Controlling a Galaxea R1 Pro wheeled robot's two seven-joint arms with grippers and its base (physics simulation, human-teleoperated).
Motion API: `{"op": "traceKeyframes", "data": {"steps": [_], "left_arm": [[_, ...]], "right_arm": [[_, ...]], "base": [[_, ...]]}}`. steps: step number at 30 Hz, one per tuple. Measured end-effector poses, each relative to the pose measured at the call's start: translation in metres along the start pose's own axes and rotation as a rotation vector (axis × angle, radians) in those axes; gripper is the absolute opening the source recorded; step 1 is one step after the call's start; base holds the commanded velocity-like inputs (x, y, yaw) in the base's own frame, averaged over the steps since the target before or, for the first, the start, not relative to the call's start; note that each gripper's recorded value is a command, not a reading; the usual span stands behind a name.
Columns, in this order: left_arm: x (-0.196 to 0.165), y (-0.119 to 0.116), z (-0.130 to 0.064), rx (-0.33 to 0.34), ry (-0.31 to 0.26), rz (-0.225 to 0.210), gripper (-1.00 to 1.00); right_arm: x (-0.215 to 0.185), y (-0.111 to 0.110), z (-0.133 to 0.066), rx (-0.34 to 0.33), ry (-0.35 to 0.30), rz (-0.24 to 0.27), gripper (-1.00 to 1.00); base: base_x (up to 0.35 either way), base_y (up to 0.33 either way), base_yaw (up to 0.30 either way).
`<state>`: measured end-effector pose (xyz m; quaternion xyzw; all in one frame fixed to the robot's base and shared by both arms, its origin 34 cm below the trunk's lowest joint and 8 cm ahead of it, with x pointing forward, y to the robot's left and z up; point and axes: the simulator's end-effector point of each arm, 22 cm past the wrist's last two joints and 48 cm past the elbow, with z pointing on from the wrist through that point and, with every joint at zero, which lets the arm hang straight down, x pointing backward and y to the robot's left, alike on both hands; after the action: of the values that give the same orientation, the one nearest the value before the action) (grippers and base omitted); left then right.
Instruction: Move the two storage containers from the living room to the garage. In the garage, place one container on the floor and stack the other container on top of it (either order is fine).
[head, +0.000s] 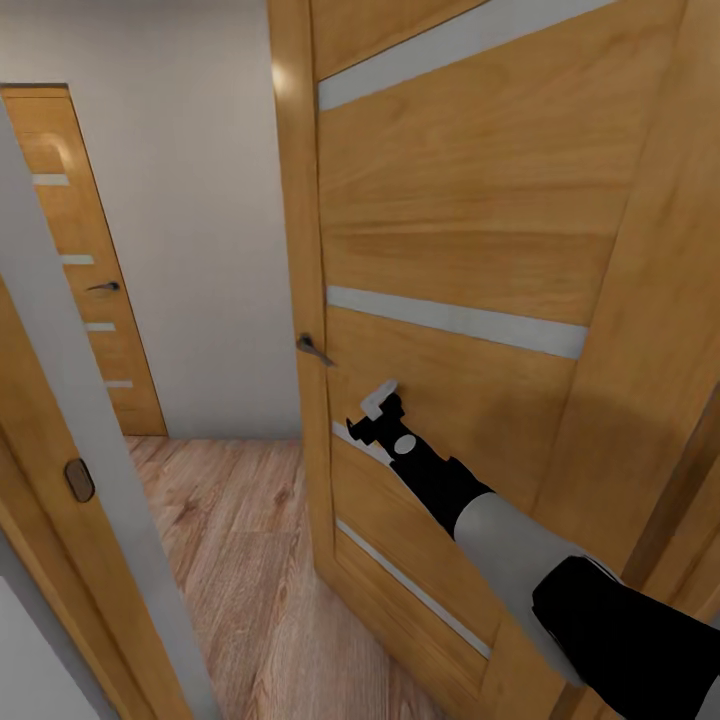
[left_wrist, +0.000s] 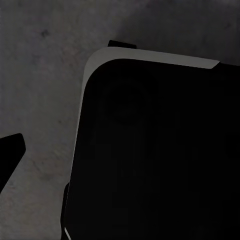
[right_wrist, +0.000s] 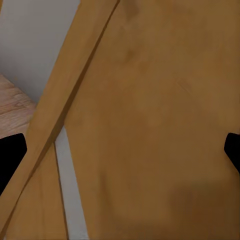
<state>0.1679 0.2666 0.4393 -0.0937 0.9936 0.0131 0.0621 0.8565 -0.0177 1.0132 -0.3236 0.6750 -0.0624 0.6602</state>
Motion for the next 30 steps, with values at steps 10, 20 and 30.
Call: {"op": "traceKeyframes", "data": {"steps": [10,20,30], "left_arm": [[0.000,0.000,0.000,0.000,-0.001,0.000,1.00],[0.000,0.000,0.000,-0.002,0.000,-0.002,1.00],[0.000,0.000,0.000,-0.002,0.000,-0.002,1.00]], "right_arm": [[0.008,-0.005,-0.001,0.039,0.013,0.003,1.00],[0.018,-0.006,-0.002,0.045,0.031,0.007,1.00],[0.032,-0.006,-0.002,0.046,0.059,0.006,1.00]], "base": [[0.037,0.000,0.000],[0.313,0.000,0.000],[0.321,0.000,0.000]]}}
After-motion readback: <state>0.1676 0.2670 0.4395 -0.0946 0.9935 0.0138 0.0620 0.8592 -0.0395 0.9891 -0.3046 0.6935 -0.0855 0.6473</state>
